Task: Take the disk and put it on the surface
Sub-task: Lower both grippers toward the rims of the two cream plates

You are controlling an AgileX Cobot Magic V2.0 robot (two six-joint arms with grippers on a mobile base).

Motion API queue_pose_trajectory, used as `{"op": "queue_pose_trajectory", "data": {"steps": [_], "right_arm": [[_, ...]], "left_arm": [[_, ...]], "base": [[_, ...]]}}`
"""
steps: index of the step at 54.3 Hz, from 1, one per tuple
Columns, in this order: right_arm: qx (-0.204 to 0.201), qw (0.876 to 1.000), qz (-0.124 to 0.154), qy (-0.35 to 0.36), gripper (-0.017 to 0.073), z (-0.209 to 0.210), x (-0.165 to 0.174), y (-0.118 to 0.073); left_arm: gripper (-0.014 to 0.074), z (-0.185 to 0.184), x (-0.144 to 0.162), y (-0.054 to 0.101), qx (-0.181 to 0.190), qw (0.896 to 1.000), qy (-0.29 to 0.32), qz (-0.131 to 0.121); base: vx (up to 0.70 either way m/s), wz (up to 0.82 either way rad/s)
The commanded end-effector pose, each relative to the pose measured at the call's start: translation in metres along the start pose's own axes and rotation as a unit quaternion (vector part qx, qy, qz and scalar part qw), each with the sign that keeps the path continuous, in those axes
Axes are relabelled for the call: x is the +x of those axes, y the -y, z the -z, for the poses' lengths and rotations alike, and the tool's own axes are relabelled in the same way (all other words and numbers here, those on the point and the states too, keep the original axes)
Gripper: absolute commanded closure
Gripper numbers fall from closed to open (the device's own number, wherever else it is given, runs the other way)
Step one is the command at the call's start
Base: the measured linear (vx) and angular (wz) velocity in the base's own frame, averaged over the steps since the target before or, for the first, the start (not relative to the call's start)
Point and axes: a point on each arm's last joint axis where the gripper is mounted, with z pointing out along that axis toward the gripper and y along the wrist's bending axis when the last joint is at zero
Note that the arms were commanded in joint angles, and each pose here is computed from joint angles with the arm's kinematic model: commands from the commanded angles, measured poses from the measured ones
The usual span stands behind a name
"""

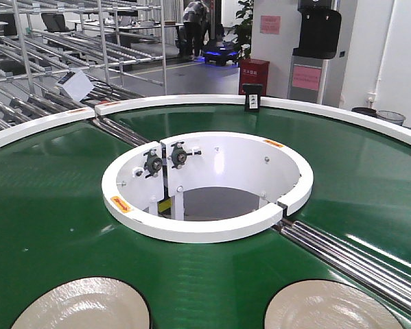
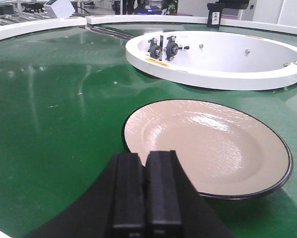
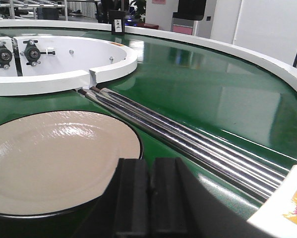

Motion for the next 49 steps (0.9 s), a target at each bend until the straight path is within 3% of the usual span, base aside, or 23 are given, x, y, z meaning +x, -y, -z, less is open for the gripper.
{"op": "queue_pose_trajectory", "data": {"steps": [1, 49], "right_arm": [[0.003, 0.999, 0.004, 0.041, 0.0487, 0.0003, -0.0053, 0.0000], [0.003, 0.999, 0.004, 0.043, 0.0487, 0.0004, -0.0057, 0.0000]], "left_arm": [[0.0601, 0.0032, -0.0151, 0.0009, 0.003, 0.998, 0.058, 0.003], [0.0601, 0.0042, -0.0204, 0.0013, 0.006, 0.997, 0.081, 0.004]], "base": [[0.00, 0.00], [0.00, 0.00]]}}
